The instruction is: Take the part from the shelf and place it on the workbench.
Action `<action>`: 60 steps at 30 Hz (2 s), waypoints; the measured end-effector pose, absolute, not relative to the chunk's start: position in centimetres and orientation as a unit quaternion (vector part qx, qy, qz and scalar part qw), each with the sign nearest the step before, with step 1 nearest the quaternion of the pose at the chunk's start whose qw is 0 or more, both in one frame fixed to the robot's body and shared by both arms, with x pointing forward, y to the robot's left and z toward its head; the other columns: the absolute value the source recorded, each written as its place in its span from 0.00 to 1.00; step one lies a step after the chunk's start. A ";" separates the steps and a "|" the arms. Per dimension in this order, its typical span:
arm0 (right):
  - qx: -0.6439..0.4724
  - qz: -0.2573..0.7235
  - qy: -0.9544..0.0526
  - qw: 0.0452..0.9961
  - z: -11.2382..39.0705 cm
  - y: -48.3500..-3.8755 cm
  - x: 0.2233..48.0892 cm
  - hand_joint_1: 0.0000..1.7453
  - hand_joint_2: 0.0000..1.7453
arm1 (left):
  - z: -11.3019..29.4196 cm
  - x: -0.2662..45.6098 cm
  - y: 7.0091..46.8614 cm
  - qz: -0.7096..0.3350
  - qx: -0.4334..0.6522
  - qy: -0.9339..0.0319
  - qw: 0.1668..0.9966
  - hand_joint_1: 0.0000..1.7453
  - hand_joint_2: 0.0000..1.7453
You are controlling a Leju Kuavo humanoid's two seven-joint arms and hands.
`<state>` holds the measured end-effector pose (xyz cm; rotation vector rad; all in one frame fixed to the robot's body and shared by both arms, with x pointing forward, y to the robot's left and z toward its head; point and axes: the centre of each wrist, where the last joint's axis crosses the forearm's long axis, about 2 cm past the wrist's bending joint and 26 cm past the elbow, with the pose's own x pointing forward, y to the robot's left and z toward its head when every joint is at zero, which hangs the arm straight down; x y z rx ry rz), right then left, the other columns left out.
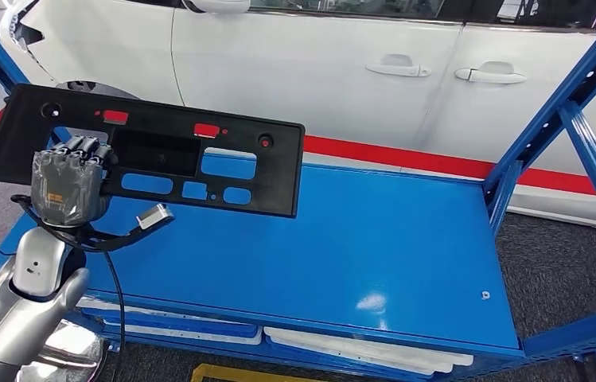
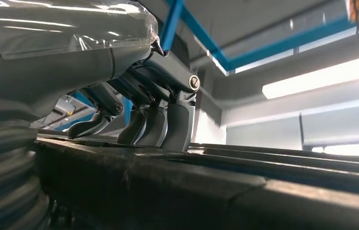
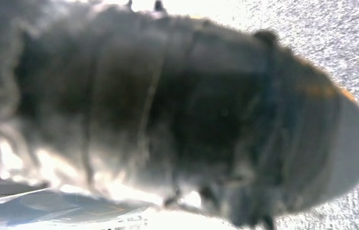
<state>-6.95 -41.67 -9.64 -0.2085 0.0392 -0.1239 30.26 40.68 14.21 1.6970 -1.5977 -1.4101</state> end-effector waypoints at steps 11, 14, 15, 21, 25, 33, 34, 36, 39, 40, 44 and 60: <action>-0.103 -0.062 0.026 0.992 -9.7 -41.5 -7.1 0.00 0.00 | 16.4 30.3 39.0 -0.484 0.614 -0.601 0.166 1.00 1.00; -0.101 -0.058 0.029 0.993 -9.6 -41.6 -7.1 0.00 0.00 | 17.1 30.4 38.4 -0.484 0.614 -0.604 0.153 1.00 1.00; -0.099 -0.056 0.030 0.993 -9.6 -41.8 -7.2 0.00 0.00 | 17.5 30.6 38.0 -0.485 0.614 -0.605 0.146 1.00 1.00; -0.081 -0.057 0.052 0.994 -9.2 -43.4 -6.9 0.00 0.00 | 20.4 33.1 33.4 -0.484 0.609 -0.619 0.111 1.00 1.00; -0.078 -0.046 0.067 0.994 -8.9 -44.7 -6.4 0.00 0.00 | 22.6 35.2 29.5 -0.477 0.598 -0.636 0.102 1.00 1.00; -0.091 0.006 0.025 0.995 -8.9 -43.9 -8.2 0.00 0.00 | 21.8 32.2 33.7 -0.455 0.601 -0.646 0.121 1.00 1.00; -0.091 0.016 0.022 0.996 -9.0 -43.4 -8.8 0.00 0.00 | 21.2 30.6 35.7 -0.451 0.604 -0.645 0.122 1.00 1.00; -0.080 0.026 0.023 0.996 -9.1 -42.3 -9.8 0.00 0.00 | 20.8 28.2 38.9 -0.445 0.613 -0.642 0.116 1.00 1.00; -0.057 0.022 0.022 0.998 -9.3 -41.3 -10.1 0.00 0.00 | 21.3 26.4 41.2 -0.450 0.627 -0.628 0.102 1.00 1.00; -0.049 0.019 0.020 0.998 -9.3 -41.1 -10.1 0.00 0.00 | 21.4 26.0 41.5 -0.454 0.630 -0.622 0.100 1.00 1.00; -0.029 0.009 0.004 1.000 -9.4 -40.9 -9.9 0.00 0.00 | 21.9 25.4 42.3 -0.456 0.646 -0.605 0.092 1.00 1.00; -0.010 0.018 -0.021 1.000 -9.5 -40.4 -9.8 0.00 0.00 | 23.1 25.0 43.3 -0.443 0.663 -0.598 0.083 1.00 1.00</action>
